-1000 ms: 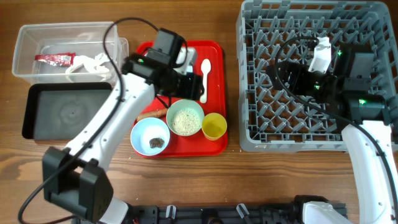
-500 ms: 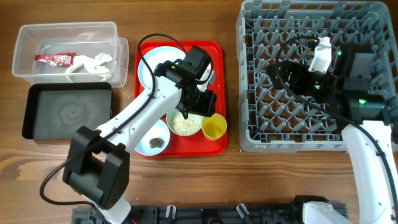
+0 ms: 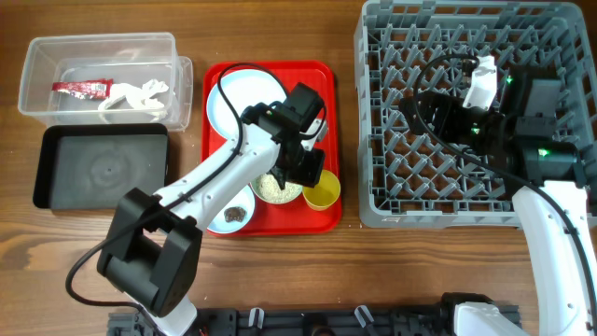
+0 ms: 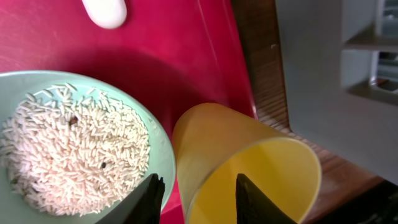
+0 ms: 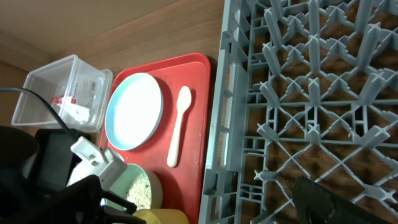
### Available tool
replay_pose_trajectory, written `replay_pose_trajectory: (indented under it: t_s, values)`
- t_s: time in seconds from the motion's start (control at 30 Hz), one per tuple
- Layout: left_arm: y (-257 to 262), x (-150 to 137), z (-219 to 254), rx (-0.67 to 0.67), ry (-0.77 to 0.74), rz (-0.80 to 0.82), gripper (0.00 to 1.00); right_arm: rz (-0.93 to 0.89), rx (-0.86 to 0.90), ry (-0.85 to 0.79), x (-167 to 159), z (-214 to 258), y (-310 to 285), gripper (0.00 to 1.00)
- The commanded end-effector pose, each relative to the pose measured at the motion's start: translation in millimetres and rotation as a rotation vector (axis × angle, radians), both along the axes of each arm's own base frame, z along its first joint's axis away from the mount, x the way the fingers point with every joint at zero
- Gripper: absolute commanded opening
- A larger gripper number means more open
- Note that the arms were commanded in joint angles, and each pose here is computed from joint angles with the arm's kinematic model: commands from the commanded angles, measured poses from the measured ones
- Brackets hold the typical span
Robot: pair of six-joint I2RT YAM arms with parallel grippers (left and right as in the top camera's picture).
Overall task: Sort waste into correct bins and load items into the dishwasher rack
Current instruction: 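Reach the left gripper to the yellow cup and grasp it, then lift the yellow cup and hand it to the right gripper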
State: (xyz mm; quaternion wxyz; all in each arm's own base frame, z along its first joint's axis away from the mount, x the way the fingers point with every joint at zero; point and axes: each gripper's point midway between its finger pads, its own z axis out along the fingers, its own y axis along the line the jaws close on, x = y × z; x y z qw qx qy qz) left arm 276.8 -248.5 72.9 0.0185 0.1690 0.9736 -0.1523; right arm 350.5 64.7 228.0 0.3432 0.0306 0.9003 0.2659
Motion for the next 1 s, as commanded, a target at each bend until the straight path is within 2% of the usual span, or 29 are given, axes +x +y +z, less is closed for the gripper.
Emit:
replay_pose_trajectory:
  t_s: [0.0, 0.1, 0.27, 0.43, 0.53, 0.63, 0.7, 0.77, 0.8, 0.87, 0.97]
  values:
    - [0.6, -6.7, -11.3, 0.016, 0.017, -0.014, 0.34, 0.001, 0.02, 0.0, 3.6, 5.1, 1.6, 1.0]
    - [-1.4, -6.1, -11.1, 0.012, 0.013, -0.011, 0.27, 0.001, 0.02, 0.003, 3.1, 4.6, 1.7, 1.0]
    - [-1.4, -6.0, -11.1, 0.011, 0.013, -0.011, 0.04, 0.001, 0.02, 0.006, 2.6, 4.1, 1.7, 1.0]
    - [-2.2, -1.3, -5.8, -0.001, 0.01, 0.015, 0.04, 0.001, 0.022, 0.008, 2.4, 4.0, 1.8, 1.0]
    - [-8.3, 12.6, 23.6, -0.109, 0.008, 0.042, 0.04, -0.02, 0.045, 0.025, 2.1, 3.8, 2.1, 1.0]
    - [1.3, 35.1, 60.6, -0.22, -0.002, 0.106, 0.04, 0.048, 0.1, 0.0, 0.1, 12.6, 14.7, 1.0]
    - [19.2, 57.6, 89.4, -0.355, -0.007, 0.178, 0.04, 0.111, 0.152, -0.035, -1.0, 23.4, 26.0, 1.0]
    - [28.6, 71.1, 120.5, -0.585, 0.021, 0.188, 0.04, 0.181, 0.205, -0.087, -1.4, 37.7, 37.3, 1.0]
    - [33.3, 76.0, 143.3, -0.741, 0.026, 0.159, 0.04, 0.226, 0.227, -0.127, -1.5, 46.8, 44.0, 1.0]
    - [48.3, 84.2, 173.7, -0.926, 0.024, 0.146, 0.04, 0.338, 0.229, -0.227, -3.7, 62.5, 59.7, 0.99]
    - [68.4, 85.8, 202.7, -1.097, 0.037, 0.134, 0.04, 0.477, 0.259, -0.332, -5.3, 78.9, 84.9, 0.99]
